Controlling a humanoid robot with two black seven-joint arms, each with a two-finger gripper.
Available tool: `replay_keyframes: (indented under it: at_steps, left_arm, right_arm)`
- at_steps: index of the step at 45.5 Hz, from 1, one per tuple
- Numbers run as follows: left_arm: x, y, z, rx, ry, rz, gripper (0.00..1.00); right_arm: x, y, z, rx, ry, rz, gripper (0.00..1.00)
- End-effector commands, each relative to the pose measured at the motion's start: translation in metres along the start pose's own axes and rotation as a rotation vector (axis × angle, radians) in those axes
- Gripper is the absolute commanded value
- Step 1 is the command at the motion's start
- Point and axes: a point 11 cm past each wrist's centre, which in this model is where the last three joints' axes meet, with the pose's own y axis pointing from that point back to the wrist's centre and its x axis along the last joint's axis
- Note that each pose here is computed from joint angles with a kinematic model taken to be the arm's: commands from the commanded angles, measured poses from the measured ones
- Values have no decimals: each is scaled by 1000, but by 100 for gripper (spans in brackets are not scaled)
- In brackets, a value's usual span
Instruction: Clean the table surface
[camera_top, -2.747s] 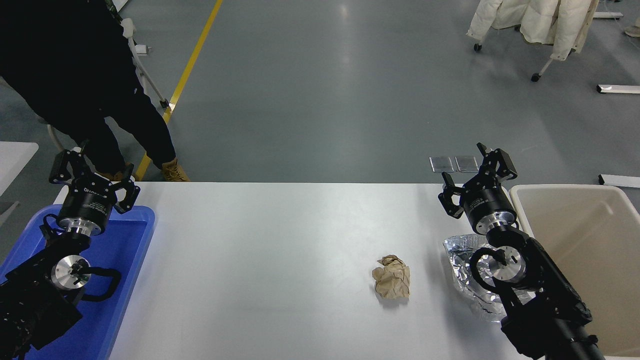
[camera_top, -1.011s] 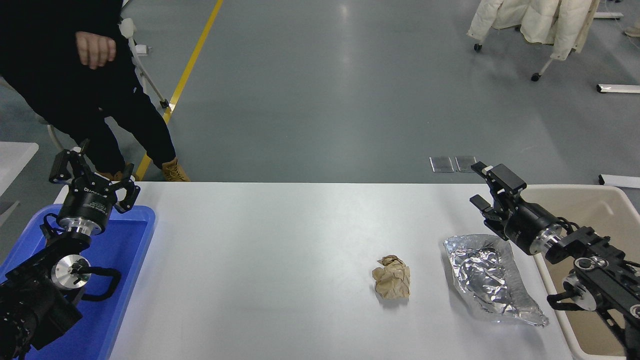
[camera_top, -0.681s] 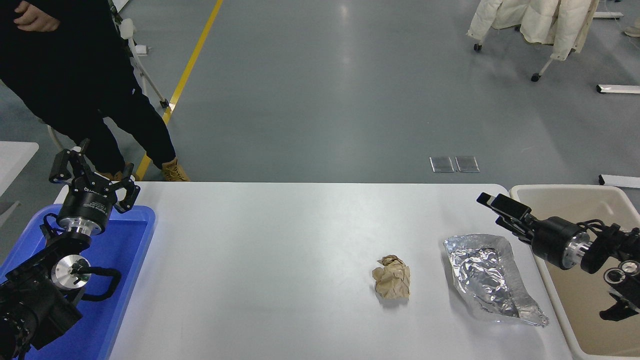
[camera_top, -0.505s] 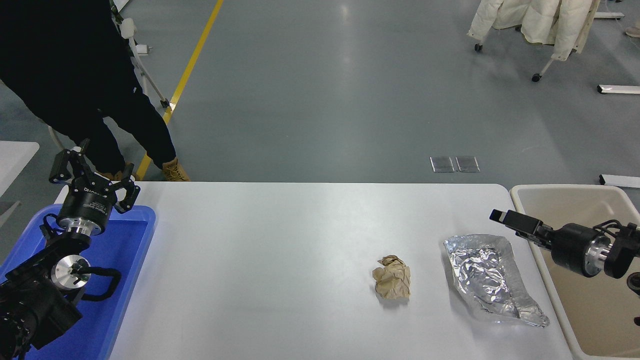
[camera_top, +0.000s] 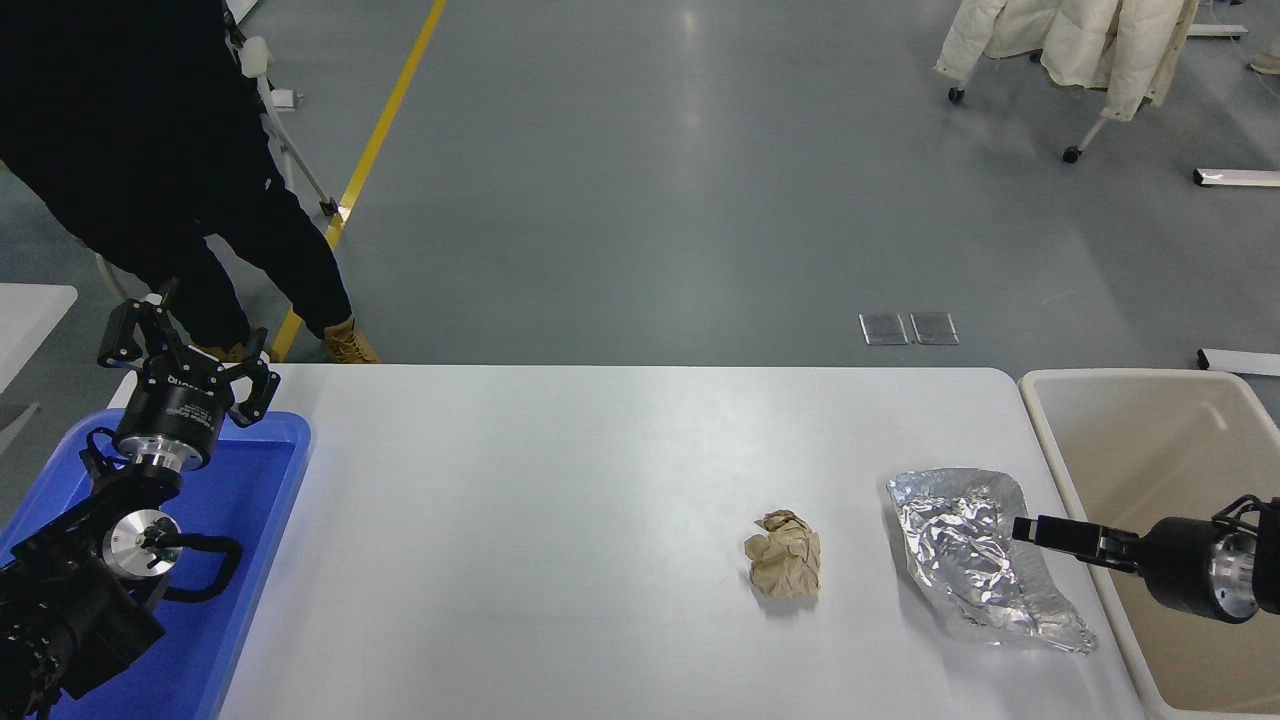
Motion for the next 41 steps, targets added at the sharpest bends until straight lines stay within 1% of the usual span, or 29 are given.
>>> replay_keyframes:
  at_steps: [1,4,10,20,25,34,37,40,41]
  left_arm:
    - [0,0,0,0,1,-1,100]
    - [0,0,0,0,0,0,100]
    - [0,0,0,0,0,0,100]
    - [1,1,0,1,0,1,100]
    - [1,1,0,2,-1,1,100]
    - [1,1,0,1,0,1,100]
    - [1,1,0,1,0,1,100]
    - [1,1,0,1,0,1,100]
    - [1,1,0,1,0,1,100]
  right_arm:
    - [-5,-5,10,-35,3,-15,98]
    - [2,-8,15,-54,-3,2,98]
    - [0,-18,20,-71,-23,12,98]
    - [-8,-35,9,-44,-43,15,98]
    - [-8,-46,1,-25,-38,51,97]
    - [-13,-54,6,-46,-50,63,97]
    - [-13,-56,6,-48,-51,66,94]
    - [-13,-56,6,-49,-48,74,93]
    - [-13,-56,6,-48,-45,75,91]
